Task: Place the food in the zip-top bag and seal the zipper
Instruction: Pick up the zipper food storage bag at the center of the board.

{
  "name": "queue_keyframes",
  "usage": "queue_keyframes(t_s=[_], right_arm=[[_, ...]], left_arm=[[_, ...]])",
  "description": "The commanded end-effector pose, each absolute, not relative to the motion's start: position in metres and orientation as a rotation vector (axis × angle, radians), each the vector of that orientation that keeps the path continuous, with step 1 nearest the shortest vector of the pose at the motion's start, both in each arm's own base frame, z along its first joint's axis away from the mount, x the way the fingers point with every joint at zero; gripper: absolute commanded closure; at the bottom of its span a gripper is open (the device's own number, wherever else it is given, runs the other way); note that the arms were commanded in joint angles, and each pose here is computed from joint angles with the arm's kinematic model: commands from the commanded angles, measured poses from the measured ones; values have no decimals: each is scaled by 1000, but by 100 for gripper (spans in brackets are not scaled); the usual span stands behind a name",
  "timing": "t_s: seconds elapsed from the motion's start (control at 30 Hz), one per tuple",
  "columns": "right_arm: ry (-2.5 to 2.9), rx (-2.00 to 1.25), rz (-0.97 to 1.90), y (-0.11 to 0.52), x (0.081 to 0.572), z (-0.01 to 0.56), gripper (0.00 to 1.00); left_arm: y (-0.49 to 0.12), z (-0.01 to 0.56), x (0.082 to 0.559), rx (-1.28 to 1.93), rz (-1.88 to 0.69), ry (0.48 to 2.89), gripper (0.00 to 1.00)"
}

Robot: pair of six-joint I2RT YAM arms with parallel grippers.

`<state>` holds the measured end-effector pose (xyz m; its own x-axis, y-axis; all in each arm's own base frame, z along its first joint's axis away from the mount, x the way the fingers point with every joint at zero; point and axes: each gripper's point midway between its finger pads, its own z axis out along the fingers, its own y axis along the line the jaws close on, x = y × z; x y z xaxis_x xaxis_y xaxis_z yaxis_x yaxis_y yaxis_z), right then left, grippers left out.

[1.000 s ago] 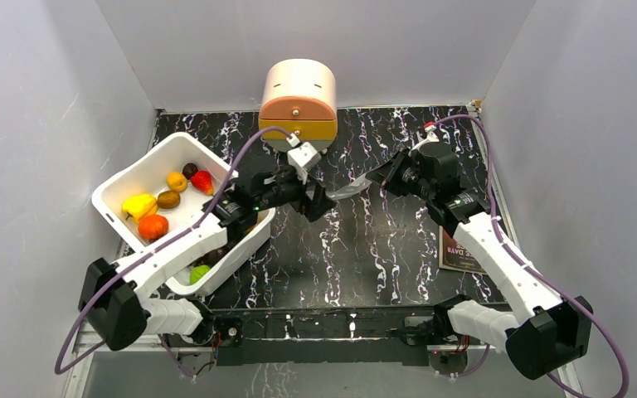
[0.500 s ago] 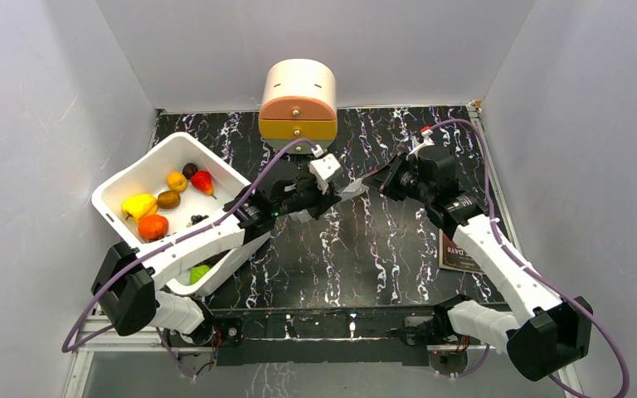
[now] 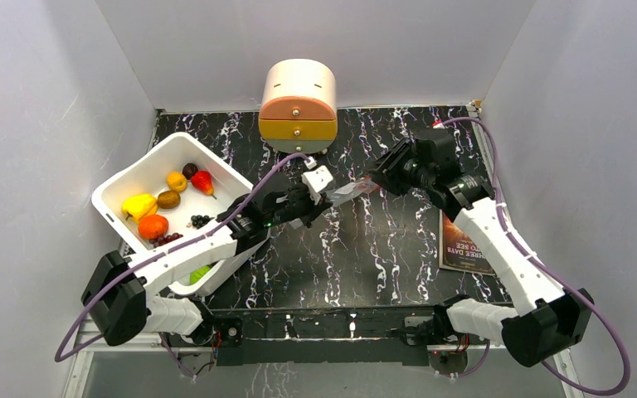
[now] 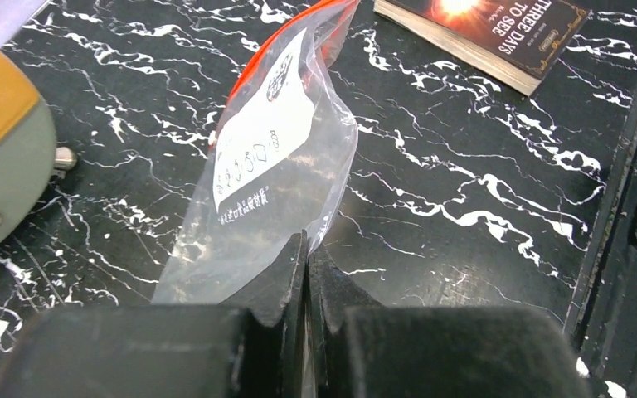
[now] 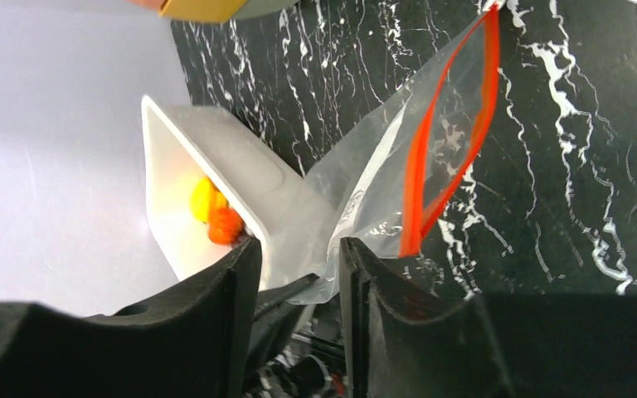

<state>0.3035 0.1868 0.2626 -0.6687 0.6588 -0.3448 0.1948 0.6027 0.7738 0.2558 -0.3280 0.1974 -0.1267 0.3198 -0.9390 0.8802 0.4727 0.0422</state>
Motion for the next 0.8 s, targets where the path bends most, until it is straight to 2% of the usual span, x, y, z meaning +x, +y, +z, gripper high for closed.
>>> queue_keyframes(t_s=[0.0, 0.33, 0.77], right_arm=[[2170, 968, 882, 166, 307, 279, 60], [2094, 1236, 759, 132, 321, 269, 56], [2219, 1302, 1079, 177, 323, 260, 57]], left_arm=[[-321, 237, 261, 943, -645, 1549, 100], [-290, 270, 272, 799, -511, 1454, 100], [-281, 288, 263, 747, -539, 1399, 100]])
